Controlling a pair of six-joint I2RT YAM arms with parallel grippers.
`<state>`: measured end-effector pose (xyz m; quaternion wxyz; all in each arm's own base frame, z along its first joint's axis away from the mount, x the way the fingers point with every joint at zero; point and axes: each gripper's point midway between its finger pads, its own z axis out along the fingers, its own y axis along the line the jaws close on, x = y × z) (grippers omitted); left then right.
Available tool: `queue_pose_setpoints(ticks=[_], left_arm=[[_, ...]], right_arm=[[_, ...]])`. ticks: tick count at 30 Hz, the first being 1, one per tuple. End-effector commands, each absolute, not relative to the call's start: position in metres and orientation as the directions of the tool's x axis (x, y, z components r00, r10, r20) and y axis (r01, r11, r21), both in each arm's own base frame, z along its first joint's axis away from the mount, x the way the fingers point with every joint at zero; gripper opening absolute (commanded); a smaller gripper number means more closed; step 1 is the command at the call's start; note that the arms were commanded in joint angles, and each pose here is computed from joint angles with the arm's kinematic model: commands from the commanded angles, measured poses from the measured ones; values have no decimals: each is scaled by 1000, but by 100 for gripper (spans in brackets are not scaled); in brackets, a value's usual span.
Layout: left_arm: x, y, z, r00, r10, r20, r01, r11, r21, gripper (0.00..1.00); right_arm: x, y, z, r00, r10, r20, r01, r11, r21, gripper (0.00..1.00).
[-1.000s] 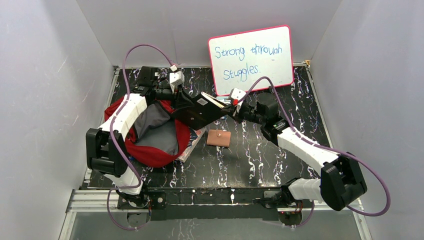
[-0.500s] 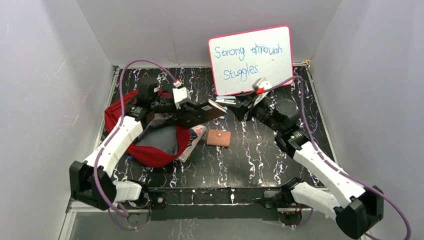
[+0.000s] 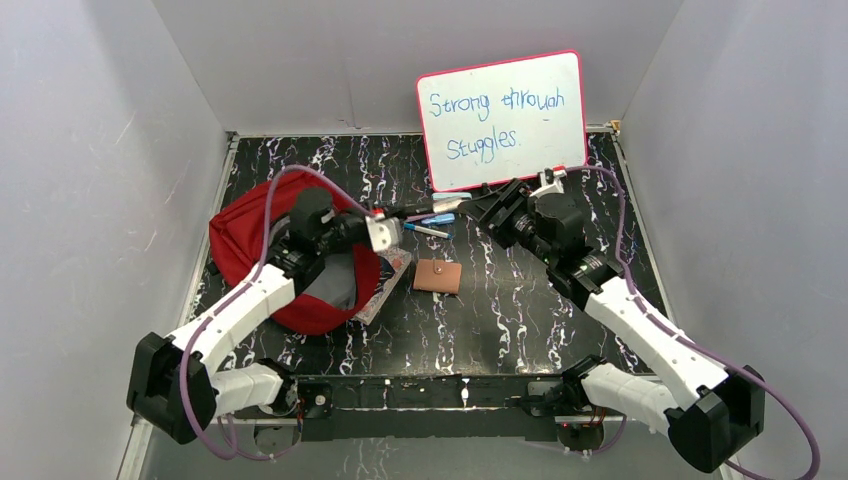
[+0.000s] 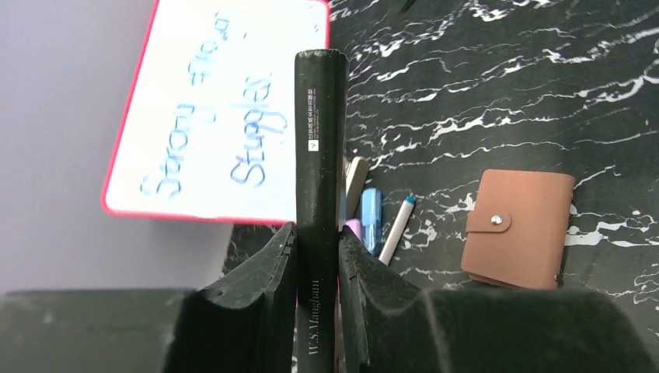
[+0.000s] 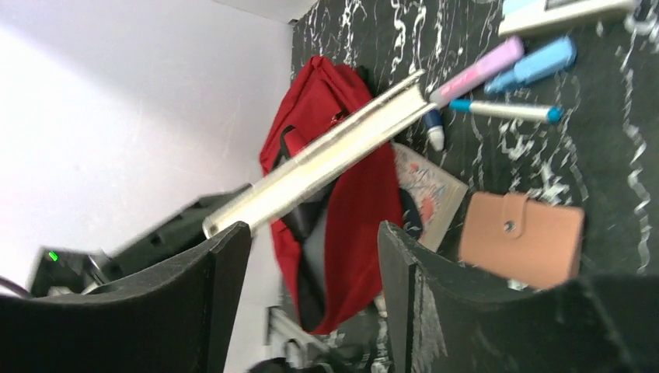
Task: Pack the student bag
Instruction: Pick up the book from the center of the board.
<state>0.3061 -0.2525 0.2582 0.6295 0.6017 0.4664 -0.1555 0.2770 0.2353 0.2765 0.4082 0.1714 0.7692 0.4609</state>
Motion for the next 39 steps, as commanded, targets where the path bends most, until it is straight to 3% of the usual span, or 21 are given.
queue_pose_setpoints(ticks=[1,5,8,16,29,39], left_arm=[[291,-279,294,780,349,-520,497,160,853,0],[288,-290,286,800,393,-454,435,141,889,0],[291,-290,284,804,427,-413,390,146,909,0],[298,-283,278,802,505,-319,287,143,947,0],[277,-291,283,830,526,-188,127,150,981,0],[269,-292,297,822,541,-178,75,207,975,0]], right_arm=[[280,245,297,-622,762,-179,75,285,956,72],[276,256,289,-663,748,-27,149,168,974,82],[274,256,283,-666,746,15,184,145,972,86],[273,244,263,-634,773,-24,247,232,941,86],[276,253,239,-664,746,43,300,214,930,87],[283,254,239,-662,749,39,287,205,936,86]])
